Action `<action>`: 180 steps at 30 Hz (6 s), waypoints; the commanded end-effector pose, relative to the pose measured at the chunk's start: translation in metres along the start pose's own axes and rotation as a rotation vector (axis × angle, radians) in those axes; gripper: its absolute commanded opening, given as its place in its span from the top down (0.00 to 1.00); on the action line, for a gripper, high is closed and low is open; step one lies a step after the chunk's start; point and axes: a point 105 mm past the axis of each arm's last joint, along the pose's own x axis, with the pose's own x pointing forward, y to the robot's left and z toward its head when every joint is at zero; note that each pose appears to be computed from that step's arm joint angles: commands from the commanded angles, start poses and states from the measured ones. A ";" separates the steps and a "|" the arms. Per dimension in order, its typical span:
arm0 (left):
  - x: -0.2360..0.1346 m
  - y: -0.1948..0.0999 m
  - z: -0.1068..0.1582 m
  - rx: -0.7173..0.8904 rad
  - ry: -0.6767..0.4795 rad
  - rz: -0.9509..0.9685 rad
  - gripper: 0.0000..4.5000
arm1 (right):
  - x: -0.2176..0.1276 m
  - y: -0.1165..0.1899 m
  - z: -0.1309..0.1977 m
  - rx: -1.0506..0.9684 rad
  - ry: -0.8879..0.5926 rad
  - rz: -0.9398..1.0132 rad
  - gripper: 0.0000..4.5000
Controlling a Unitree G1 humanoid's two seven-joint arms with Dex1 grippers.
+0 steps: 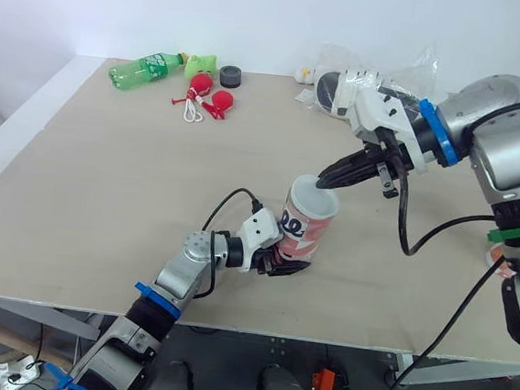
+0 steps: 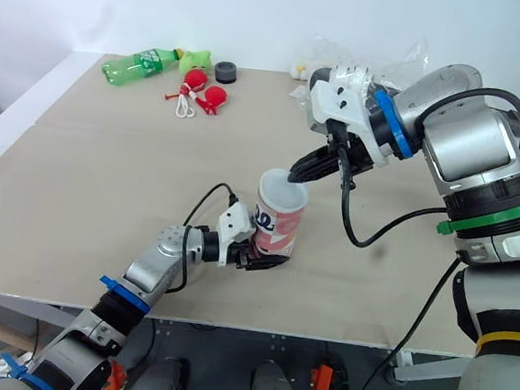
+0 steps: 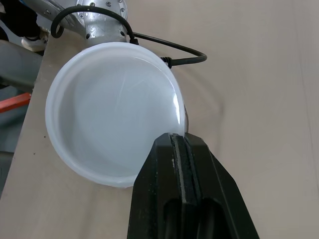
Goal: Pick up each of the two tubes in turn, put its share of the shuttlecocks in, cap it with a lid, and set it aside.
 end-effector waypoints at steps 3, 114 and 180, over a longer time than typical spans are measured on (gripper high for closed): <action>-0.003 0.005 -0.004 -0.008 0.024 0.015 0.31 | 0.000 0.001 -0.002 -0.017 0.021 0.027 0.70; -0.123 0.012 -0.019 -0.082 0.112 0.016 0.00 | 0.133 0.073 -0.079 0.441 -0.571 -0.440 0.01; -0.118 0.052 0.040 0.005 -0.063 0.249 0.00 | -0.037 0.089 -0.165 0.693 -0.288 -1.478 0.01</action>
